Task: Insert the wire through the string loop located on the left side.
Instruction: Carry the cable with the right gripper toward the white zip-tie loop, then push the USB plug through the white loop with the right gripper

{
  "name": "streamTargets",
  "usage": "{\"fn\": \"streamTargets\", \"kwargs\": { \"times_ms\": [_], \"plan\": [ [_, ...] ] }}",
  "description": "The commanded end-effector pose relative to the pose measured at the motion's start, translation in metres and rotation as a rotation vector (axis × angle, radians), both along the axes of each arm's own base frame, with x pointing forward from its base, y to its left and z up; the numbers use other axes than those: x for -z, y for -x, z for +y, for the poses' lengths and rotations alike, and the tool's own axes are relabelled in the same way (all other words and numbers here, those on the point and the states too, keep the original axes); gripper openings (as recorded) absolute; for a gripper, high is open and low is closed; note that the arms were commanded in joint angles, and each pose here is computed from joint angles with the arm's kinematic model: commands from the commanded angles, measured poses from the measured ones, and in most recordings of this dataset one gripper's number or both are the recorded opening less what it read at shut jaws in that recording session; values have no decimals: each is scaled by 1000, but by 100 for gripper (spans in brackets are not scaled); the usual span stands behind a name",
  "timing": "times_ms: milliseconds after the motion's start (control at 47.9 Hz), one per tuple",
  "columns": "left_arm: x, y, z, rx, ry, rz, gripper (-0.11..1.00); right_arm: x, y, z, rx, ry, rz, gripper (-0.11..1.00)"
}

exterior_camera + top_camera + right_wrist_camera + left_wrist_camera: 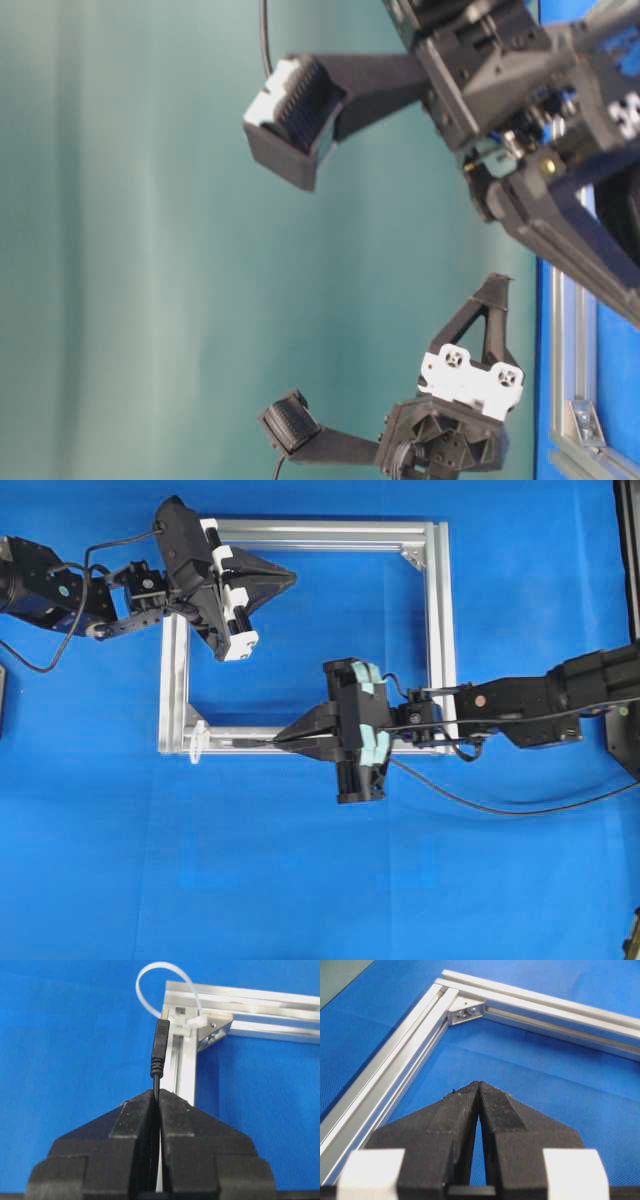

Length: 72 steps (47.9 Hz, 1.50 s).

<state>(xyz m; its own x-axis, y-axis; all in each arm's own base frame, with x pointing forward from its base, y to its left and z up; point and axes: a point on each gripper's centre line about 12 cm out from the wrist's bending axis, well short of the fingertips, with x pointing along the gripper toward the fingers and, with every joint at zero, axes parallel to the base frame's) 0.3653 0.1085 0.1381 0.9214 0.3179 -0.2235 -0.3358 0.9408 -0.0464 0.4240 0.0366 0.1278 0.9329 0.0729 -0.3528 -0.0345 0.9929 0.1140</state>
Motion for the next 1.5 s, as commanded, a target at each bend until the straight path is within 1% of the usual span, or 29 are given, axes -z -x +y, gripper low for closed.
{"fn": "streamTargets", "kwargs": {
  "times_ms": [0,167,334,1483],
  "plan": [
    [-14,-2,0,1,-13,-42,0,-12,-11,-1,1,1,-43,0],
    [-13,-1,0,1,-14,-40,0,-10,-23,0,0,2,-48,0],
    [-14,-1,0,3,-17,-41,0,-9,-29,1,0,1,-52,0],
    [-14,-2,0,3,-17,-43,0,-6,-27,0,2,2,-45,0]
  ]
}}
